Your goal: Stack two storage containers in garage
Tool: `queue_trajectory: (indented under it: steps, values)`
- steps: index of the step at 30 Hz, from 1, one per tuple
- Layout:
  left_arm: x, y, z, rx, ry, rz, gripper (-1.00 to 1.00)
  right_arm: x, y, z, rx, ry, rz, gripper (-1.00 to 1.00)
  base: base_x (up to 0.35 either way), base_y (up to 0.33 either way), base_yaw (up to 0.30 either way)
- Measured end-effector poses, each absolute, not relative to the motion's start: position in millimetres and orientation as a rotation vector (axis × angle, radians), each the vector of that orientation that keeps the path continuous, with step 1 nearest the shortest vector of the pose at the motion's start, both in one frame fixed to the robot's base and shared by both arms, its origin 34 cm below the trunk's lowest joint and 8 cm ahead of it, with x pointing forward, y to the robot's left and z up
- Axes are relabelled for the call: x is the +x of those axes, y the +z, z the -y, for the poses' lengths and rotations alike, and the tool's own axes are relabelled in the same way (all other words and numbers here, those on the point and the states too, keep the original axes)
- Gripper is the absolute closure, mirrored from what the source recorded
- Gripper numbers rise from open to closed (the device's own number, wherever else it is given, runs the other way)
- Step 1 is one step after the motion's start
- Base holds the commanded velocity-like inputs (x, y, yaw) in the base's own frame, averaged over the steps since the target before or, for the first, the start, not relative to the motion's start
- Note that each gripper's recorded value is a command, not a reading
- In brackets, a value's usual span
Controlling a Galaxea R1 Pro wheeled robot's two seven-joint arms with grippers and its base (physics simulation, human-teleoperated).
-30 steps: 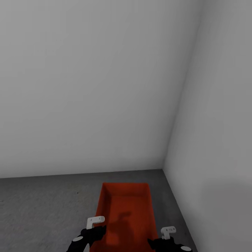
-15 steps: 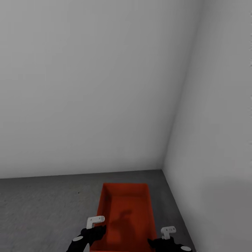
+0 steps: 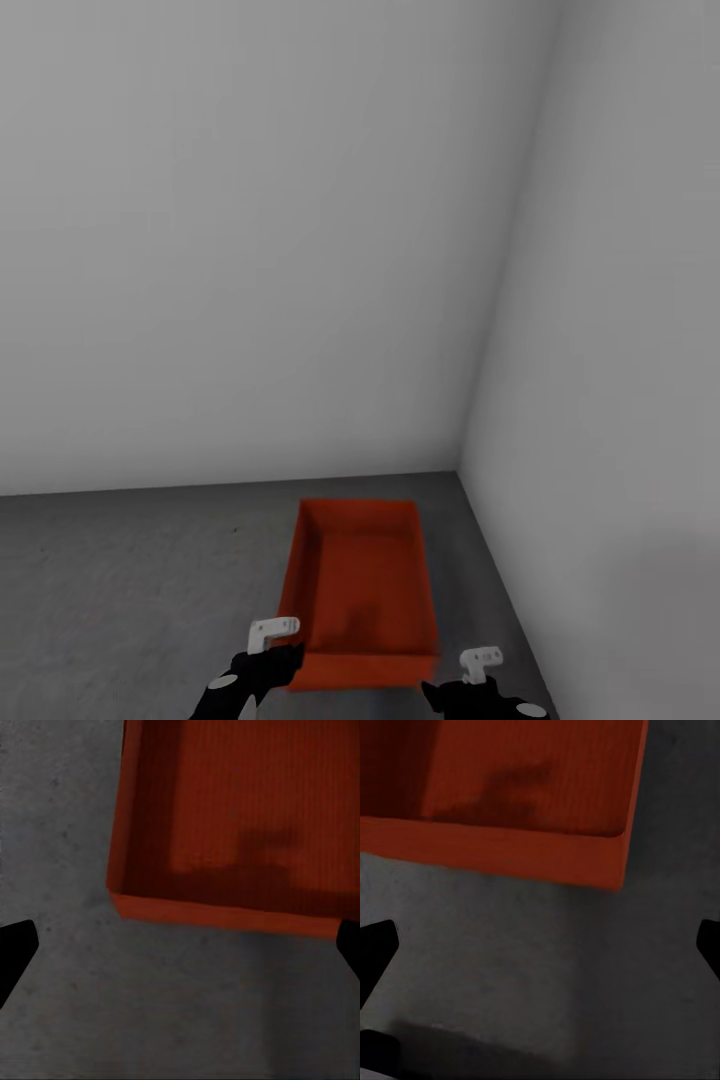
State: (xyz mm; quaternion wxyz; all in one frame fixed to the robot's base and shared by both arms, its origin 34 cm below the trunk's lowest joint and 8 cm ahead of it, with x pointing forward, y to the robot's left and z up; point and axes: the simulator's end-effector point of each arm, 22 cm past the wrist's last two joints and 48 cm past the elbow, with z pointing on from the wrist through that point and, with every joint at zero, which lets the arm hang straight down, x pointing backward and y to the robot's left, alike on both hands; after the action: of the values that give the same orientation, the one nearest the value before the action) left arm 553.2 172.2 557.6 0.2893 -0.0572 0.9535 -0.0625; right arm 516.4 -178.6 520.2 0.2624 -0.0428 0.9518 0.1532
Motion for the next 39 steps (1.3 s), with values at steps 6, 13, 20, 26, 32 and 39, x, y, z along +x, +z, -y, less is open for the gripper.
queue_trajectory:
  steps: [6,13,20,26,32,39]
  values:
    - [553,568,-172,-0.153,-0.168,-2.545,-1.00,517,530,179,-0.116,0.414,-2.575,-1.00,-0.338,0.000,0.000]
    - [553,579,-172,-0.153,-0.166,-2.545,-1.00,517,541,179,-0.115,0.415,-2.575,-1.00,-0.338,0.000,0.000]
    - [553,589,-176,-0.151,-0.159,-2.545,-1.00,517,552,179,-0.113,0.412,-2.575,-1.00,-0.337,0.000,0.000]
    - [531,578,-224,-0.194,-0.072,-2.594,-1.00,517,562,180,-0.113,0.408,-2.575,-1.00,-0.136,0.000,0.000]
    - [445,536,-297,-0.230,0.084,-2.677,-1.00,502,559,190,-0.091,0.350,-2.620,-1.00,-0.015,0.000,0.000]
    - [375,526,-308,-0.229,0.131,-2.702,-1.00,442,539,210,-0.066,0.221,-2.739,-1.00,0.000,0.000,0.000]
